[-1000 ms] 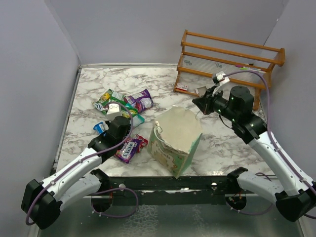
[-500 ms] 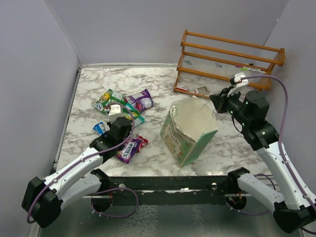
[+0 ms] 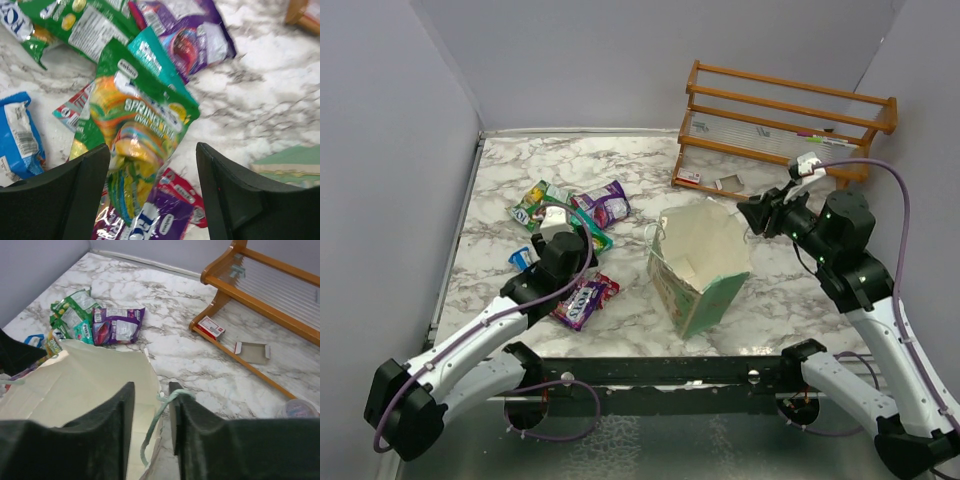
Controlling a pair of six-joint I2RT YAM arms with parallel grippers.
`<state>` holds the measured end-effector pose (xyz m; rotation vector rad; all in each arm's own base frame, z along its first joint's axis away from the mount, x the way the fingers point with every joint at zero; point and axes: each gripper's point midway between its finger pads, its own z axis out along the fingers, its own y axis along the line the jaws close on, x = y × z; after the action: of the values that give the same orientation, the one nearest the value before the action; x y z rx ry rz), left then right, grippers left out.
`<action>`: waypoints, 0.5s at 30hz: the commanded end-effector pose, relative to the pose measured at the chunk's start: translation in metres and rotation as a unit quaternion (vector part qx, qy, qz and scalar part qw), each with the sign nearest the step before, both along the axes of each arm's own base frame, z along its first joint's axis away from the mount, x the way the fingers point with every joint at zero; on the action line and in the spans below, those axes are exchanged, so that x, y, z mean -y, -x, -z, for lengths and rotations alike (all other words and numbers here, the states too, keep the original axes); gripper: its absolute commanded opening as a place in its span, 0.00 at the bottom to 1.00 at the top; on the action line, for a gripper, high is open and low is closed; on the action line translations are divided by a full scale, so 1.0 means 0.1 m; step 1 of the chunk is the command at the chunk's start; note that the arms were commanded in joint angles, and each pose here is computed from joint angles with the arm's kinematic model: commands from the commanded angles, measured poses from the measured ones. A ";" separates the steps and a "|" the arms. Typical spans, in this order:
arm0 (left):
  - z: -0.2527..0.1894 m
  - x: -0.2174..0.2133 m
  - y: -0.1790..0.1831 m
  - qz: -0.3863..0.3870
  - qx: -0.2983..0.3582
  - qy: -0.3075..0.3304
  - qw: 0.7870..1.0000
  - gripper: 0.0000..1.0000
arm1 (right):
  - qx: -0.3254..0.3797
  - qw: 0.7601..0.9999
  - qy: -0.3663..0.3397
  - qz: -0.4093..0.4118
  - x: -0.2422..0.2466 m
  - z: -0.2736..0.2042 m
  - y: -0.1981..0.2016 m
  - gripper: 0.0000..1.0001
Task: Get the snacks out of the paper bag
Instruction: Place the snack at the center of the board, then reset both arms
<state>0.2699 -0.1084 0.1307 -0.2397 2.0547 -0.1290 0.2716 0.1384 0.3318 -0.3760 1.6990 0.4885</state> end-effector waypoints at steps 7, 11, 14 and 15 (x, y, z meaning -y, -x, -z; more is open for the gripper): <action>-1.31 0.03 -0.17 0.039 0.139 -0.003 0.990 0.91 | 0.062 0.997 -0.018 -0.045 -0.05 -0.64 0.29 0.71; -1.85 -0.05 -0.17 0.041 0.192 -0.020 0.980 0.91 | 0.076 0.997 -0.010 -0.026 0.05 -0.81 0.34 0.85; -2.23 -0.11 -0.11 0.045 0.229 -0.027 0.972 0.91 | 0.097 0.995 -0.004 -0.003 0.16 -0.98 0.39 0.95; -2.36 -0.13 -0.09 0.047 0.243 -0.027 0.968 0.91 | 0.106 0.994 -0.004 0.006 0.21 -1.05 0.41 1.00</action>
<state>0.2872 -0.1112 0.3089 -0.1096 1.7047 -0.2113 0.2401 0.1353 0.4152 -0.4247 1.5267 0.5122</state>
